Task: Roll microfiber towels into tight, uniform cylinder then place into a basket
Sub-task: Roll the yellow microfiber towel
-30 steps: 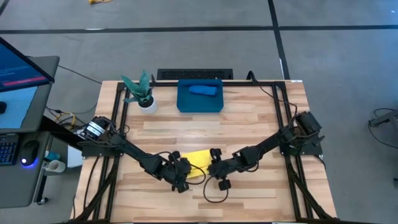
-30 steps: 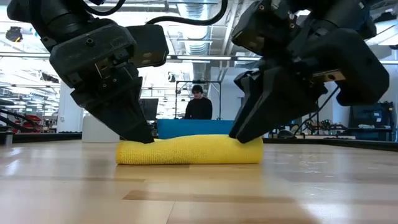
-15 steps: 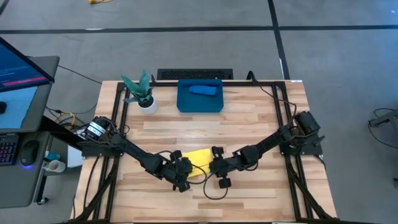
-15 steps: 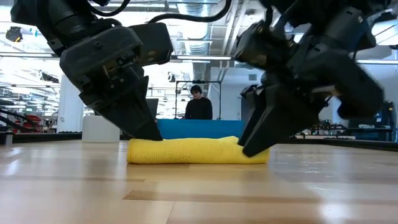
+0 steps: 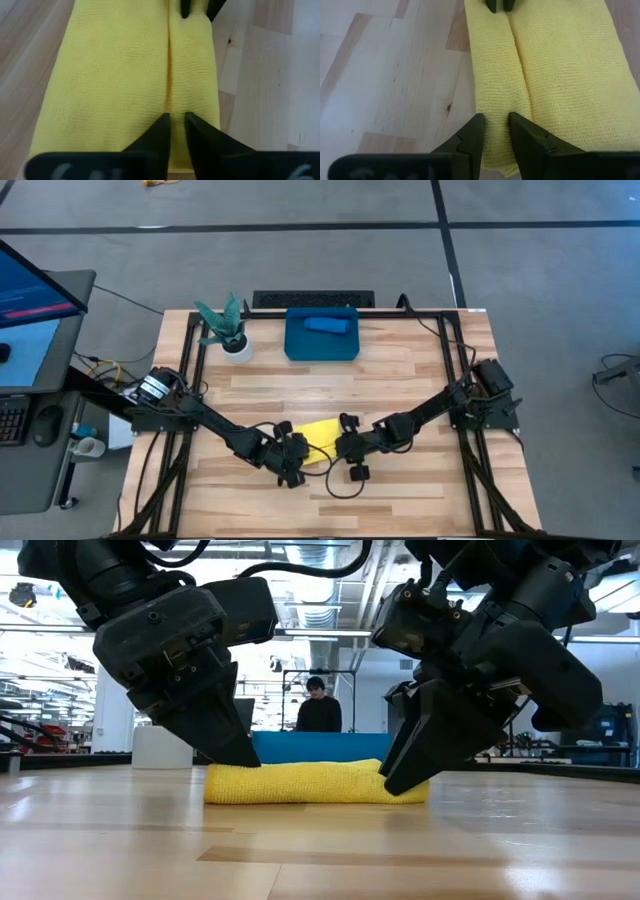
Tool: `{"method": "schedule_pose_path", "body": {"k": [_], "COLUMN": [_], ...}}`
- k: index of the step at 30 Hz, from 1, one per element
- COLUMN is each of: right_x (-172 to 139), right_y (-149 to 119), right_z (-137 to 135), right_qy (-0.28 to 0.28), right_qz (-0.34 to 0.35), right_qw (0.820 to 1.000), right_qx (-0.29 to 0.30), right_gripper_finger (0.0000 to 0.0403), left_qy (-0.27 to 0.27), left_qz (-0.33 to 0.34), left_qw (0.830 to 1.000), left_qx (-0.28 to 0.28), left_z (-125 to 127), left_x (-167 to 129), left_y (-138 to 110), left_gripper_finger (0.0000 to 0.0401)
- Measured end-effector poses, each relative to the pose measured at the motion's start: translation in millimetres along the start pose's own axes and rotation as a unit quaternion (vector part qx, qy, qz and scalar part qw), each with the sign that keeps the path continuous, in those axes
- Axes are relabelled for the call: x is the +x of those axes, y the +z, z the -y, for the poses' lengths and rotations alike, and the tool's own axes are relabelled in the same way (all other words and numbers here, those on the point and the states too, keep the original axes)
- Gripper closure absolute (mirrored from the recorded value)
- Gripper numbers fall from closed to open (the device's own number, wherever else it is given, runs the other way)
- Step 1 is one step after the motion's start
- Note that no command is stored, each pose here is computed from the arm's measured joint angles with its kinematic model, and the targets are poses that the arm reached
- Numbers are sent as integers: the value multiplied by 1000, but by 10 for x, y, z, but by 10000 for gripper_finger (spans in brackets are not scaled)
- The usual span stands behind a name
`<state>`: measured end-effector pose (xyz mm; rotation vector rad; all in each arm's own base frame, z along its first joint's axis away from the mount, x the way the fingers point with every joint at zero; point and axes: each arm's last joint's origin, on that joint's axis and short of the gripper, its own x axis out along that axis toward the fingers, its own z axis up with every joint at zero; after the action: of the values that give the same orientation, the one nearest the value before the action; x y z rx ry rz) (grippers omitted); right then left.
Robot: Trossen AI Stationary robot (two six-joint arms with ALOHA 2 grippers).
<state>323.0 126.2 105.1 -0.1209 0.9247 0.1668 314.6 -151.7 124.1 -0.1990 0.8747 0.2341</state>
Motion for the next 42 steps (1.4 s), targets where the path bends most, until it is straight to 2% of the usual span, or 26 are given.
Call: {"method": "schedule_pose_path", "body": {"k": [7,12,20,27,30,33,42], "right_x": [2,3,3,3,3,4,4], "right_y": [-1,-3,-4,-5,-5,-6,-6], "right_z": [-1,-2,-2,-2,-2,-2,-1], "right_qy": [2,2,3,3,3,3,3], "right_qz": [0,-1,-1,-1,-1,-1,-1], "right_qw": [1000,1000,1000,1000,1000,1000,1000], "right_qx": [1,1,1,9,9,10,10], "right_gripper_finger": [285,285,285,285,285,285,285], "left_qy": [0,1,-8,-24,-17,0,47], "left_qz": [0,1,-2,43,56,57,16], "left_qw": [1000,1000,997,986,977,976,978], "left_qx": [0,14,71,162,204,211,204], "left_z": [0,-8,158,438,483,454,335], "left_x": [-1,1,-143,-355,-387,-361,1], "left_y": [0,11,148,229,209,165,24], "left_gripper_finger": [278,247,249,252,253,253,253]}}
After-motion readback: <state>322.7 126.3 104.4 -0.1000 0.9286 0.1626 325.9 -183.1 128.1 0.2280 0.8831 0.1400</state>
